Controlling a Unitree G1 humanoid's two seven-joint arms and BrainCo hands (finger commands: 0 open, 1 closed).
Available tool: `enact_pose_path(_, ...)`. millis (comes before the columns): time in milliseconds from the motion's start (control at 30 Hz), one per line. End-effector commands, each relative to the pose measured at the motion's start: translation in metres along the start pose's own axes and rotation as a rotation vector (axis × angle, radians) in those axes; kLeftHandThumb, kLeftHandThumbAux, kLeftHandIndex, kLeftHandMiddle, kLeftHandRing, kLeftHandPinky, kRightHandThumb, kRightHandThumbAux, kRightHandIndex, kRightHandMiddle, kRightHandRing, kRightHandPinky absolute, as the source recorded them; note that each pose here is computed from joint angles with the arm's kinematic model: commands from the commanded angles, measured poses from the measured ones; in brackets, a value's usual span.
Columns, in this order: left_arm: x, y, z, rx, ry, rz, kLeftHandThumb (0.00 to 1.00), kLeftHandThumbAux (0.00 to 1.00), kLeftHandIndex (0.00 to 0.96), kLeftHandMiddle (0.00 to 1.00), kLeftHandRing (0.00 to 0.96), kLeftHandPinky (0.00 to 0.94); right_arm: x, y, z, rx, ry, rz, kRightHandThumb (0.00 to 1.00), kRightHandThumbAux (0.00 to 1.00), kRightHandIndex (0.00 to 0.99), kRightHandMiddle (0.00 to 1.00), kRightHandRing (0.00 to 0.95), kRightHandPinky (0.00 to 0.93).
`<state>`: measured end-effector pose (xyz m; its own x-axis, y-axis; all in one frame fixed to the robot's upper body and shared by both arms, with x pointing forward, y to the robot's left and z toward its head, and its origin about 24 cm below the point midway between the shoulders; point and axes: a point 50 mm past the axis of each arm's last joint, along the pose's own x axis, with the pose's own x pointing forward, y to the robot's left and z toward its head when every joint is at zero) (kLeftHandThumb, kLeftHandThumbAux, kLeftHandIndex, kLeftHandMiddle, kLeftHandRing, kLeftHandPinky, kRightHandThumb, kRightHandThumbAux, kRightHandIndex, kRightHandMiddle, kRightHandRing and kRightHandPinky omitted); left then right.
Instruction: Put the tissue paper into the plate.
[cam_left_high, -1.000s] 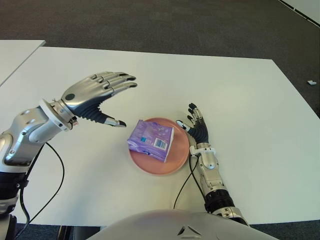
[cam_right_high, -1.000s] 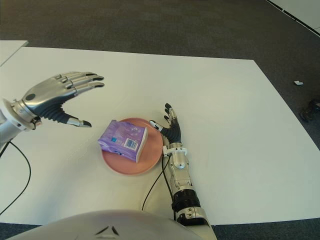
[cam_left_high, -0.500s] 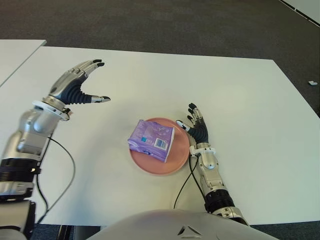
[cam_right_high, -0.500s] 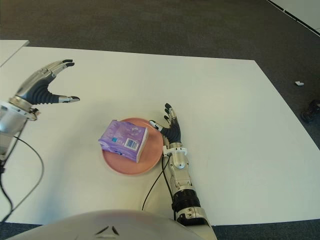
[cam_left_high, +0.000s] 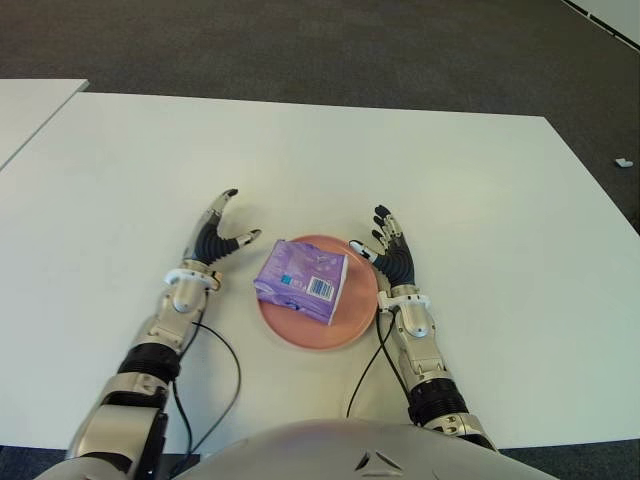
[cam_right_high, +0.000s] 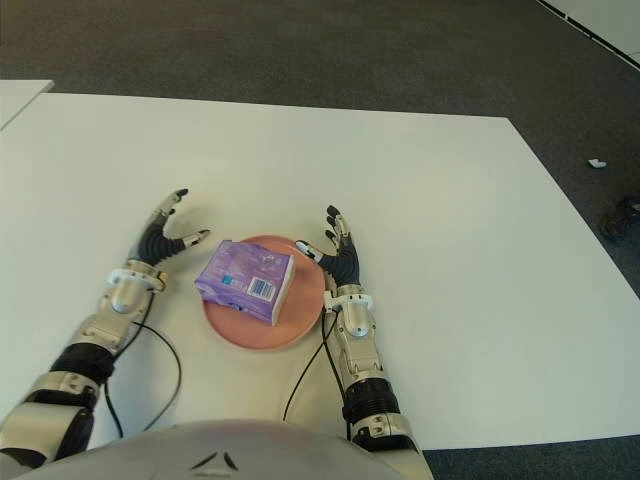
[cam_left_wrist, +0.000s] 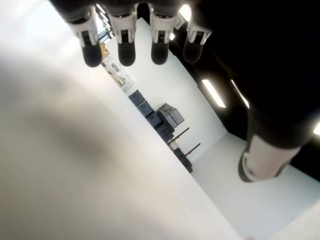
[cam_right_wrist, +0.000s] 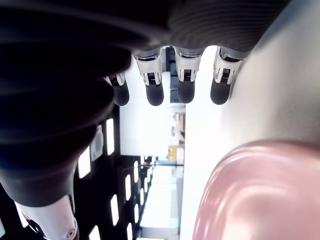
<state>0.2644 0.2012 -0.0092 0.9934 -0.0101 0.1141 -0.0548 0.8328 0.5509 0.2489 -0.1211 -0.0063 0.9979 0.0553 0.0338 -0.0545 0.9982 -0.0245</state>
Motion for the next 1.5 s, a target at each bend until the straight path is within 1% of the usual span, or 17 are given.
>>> enact_pose_path(33, -0.018, -0.023, -0.017, -0.102, 0.131, 0.018, 0.0, 0.623, 0.0, 0.0, 0.0, 0.0, -0.023, -0.004, -0.031, -0.006, 0.175, -0.013, 0.0, 0.75, 0.0, 0.0, 0.0, 0.0)
enact_pose_path(100, -0.02, -0.027, -0.018, -0.134, 0.155, 0.019, 0.0, 0.618, 0.0, 0.0, 0.0, 0.0, -0.023, -0.005, -0.031, -0.008, 0.176, -0.015, 0.0, 0.75, 0.0, 0.0, 0.0, 0.0)
enact_pose_path(200, -0.025, -0.039, -0.02, -0.202, 0.199, 0.025, 0.0, 0.62, 0.0, 0.0, 0.0, 0.0, -0.023, -0.005, -0.031, -0.013, 0.18, -0.018, 0.0, 0.753, 0.0, 0.0, 0.0, 0.0)
enact_pose_path(433, -0.036, -0.046, -0.023, -0.235, 0.221, 0.062, 0.0, 0.64, 0.0, 0.0, 0.0, 0.0, -0.023, -0.006, -0.031, -0.01, 0.181, -0.017, 0.0, 0.755, 0.0, 0.0, 0.0, 0.0)
enact_pose_path(567, -0.041, -0.047, -0.025, -0.242, 0.224, 0.079, 0.0, 0.643, 0.0, 0.0, 0.0, 0.0, -0.023, -0.007, -0.031, -0.009, 0.184, -0.022, 0.0, 0.758, 0.0, 0.0, 0.0, 0.0)
enact_pose_path(867, -0.037, -0.043, -0.022, -0.274, 0.193, 0.098, 0.022, 0.629, 0.0, 0.0, 0.0, 0.0, -0.022, -0.008, -0.032, -0.006, 0.192, -0.019, 0.0, 0.759, 0.0, 0.0, 0.0, 0.0)
enact_pose_path(1200, -0.037, -0.04, -0.019, -0.265, 0.157, 0.122, 0.003, 0.655, 0.0, 0.0, 0.0, 0.0, -0.021, -0.009, -0.031, -0.01, 0.191, -0.012, 0.0, 0.753, 0.0, 0.0, 0.0, 0.0)
enact_pose_path(1400, -0.034, -0.038, -0.015, -0.282, 0.136, 0.124, 0.0, 0.635, 0.0, 0.0, 0.0, 0.0, -0.021, -0.01, -0.031, -0.014, 0.189, -0.019, 0.0, 0.748, 0.0, 0.0, 0.0, 0.0)
enact_pose_path(1500, -0.033, -0.037, -0.014, -0.305, 0.136, 0.122, 0.0, 0.609, 0.0, 0.0, 0.0, 0.0, -0.022, -0.01, -0.031, -0.013, 0.19, -0.024, 0.0, 0.746, 0.0, 0.0, 0.0, 0.0)
